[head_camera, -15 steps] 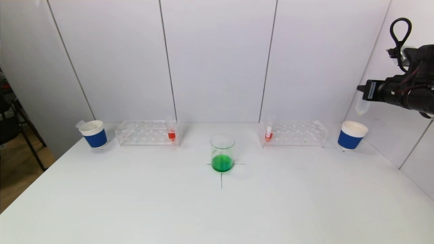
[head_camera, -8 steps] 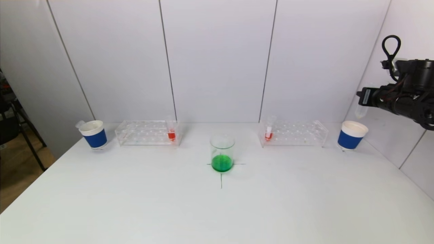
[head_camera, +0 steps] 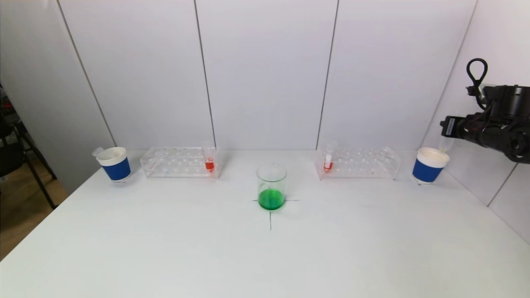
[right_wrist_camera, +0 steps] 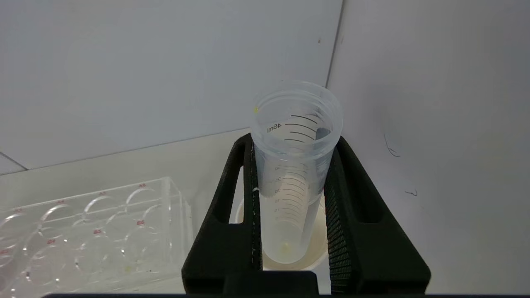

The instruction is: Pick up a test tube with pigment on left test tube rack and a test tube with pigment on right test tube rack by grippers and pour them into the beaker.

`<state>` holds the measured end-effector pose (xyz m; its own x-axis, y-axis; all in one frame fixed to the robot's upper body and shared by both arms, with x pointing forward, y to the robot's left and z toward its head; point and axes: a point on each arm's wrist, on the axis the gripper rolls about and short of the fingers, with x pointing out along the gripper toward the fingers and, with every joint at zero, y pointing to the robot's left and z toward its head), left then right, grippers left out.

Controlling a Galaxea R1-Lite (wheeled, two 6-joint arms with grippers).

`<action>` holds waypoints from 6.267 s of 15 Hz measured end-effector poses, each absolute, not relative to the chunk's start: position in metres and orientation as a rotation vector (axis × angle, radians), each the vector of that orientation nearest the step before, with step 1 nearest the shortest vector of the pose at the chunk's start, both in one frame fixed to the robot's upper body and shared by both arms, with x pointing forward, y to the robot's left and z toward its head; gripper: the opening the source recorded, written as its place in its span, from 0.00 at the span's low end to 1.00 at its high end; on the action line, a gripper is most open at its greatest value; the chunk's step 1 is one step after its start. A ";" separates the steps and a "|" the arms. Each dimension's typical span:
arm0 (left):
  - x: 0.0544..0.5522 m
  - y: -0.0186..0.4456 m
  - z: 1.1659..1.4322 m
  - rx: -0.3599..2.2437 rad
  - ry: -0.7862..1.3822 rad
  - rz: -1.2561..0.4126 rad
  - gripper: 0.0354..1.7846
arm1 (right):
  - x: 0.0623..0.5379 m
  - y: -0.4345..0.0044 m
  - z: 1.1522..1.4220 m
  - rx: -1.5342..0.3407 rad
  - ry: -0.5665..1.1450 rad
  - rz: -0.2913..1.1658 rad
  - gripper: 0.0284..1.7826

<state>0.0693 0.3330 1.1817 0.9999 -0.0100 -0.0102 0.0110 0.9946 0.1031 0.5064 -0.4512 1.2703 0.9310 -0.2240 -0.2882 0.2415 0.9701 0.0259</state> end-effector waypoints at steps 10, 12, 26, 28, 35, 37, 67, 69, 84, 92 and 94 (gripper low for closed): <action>0.069 0.333 1.182 0.104 0.010 -0.011 0.99 | 0.523 -0.457 1.240 0.064 0.298 -0.237 0.27; 0.069 0.333 1.182 0.104 0.009 -0.011 0.99 | 0.522 -0.457 1.233 0.067 0.321 -0.237 0.27; 0.069 0.333 1.182 0.104 0.010 -0.011 0.99 | 0.506 -0.449 1.212 0.066 0.326 -0.229 0.27; 0.069 0.333 1.182 0.104 0.010 -0.011 0.99 | 0.505 -0.449 1.212 0.065 0.326 -0.230 0.27; 0.069 0.333 1.182 0.103 0.010 -0.011 0.99 | 0.504 -0.448 1.212 0.067 0.328 -0.228 0.27; 0.069 0.333 1.182 0.103 0.010 -0.011 0.99 | 0.504 -0.448 1.212 0.066 0.327 -0.228 0.30; 0.069 0.333 1.182 0.104 0.010 -0.011 0.99 | 0.313 -0.330 1.301 -0.012 0.191 -0.082 1.00; 0.069 0.333 1.182 0.104 0.010 -0.011 0.99 | 0.278 -0.328 1.303 -0.011 0.152 -0.060 1.00; 0.069 0.333 1.182 0.104 0.010 -0.011 0.99 | 0.075 -0.337 1.232 0.000 -0.002 0.002 1.00; 0.069 0.333 1.182 0.104 0.010 -0.011 0.99 | 0.067 -0.337 1.186 -0.002 0.014 -0.001 0.99; 0.069 0.333 1.182 0.104 0.009 -0.011 0.99 | 0.068 -0.337 1.184 0.013 0.015 -0.005 0.99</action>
